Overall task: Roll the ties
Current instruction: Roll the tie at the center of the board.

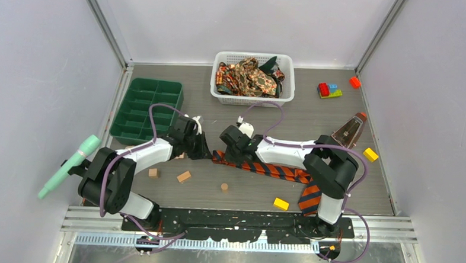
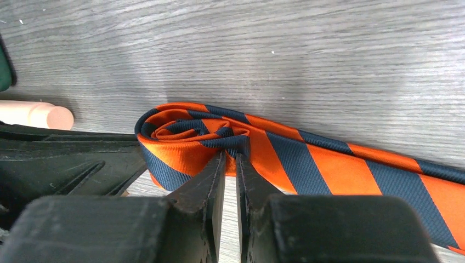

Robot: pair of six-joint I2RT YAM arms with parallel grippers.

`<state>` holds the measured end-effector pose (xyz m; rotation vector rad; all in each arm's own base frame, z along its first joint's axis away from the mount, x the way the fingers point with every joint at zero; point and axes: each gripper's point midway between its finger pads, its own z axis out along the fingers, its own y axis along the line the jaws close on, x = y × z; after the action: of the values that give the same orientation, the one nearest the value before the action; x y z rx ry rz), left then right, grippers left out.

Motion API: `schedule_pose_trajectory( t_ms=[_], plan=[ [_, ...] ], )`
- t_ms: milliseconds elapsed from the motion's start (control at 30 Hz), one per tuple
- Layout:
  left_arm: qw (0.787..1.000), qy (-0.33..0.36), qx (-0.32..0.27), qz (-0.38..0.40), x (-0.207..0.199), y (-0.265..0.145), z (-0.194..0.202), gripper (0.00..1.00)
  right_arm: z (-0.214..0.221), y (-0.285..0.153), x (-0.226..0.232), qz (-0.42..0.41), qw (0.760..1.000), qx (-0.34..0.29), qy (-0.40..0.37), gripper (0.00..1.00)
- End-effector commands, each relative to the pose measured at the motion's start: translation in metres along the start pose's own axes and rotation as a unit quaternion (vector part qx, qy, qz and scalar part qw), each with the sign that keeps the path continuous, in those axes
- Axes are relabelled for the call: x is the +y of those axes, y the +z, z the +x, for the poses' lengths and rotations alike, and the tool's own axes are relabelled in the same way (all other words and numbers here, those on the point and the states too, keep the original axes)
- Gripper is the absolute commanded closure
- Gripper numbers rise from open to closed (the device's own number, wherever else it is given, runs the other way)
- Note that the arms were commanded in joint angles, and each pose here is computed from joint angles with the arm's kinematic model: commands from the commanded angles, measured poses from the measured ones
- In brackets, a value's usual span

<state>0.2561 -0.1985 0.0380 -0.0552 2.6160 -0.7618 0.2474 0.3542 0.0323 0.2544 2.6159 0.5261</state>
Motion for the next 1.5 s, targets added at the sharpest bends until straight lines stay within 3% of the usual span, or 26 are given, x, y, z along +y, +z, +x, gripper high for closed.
schedule_pose_trajectory(
  t_ms=[0, 600, 933, 1367, 1467],
  plan=[
    [1.0, 0.019, -0.012, 0.018, -0.013, -0.002, -0.012, 0.92, -0.006, 0.013, 0.009, -0.019, 1.0, -0.014, 0.015, 0.81],
    [1.0, 0.026, -0.016, -0.006, -0.006, -0.005, -0.014, 0.92, -0.005, 0.013, 0.024, -0.086, 0.995, -0.006, 0.048, 0.81],
    [0.999, 0.026, -0.032, -0.032, -0.001, -0.01, -0.023, 0.93, -0.012, -0.01, 0.011, -0.074, 0.996, -0.025, 0.036, 0.66],
    [0.998, 0.03, -0.034, -0.041, 0.002, -0.01, -0.025, 0.94, -0.033, -0.047, 0.024, -0.1, 0.993, -0.054, 0.021, 0.64],
    [0.998, 0.029, -0.036, -0.044, 0.002, -0.011, -0.026, 0.94, -0.036, -0.055, 0.029, -0.097, 0.994, -0.05, 0.004, 0.58]
  ],
)
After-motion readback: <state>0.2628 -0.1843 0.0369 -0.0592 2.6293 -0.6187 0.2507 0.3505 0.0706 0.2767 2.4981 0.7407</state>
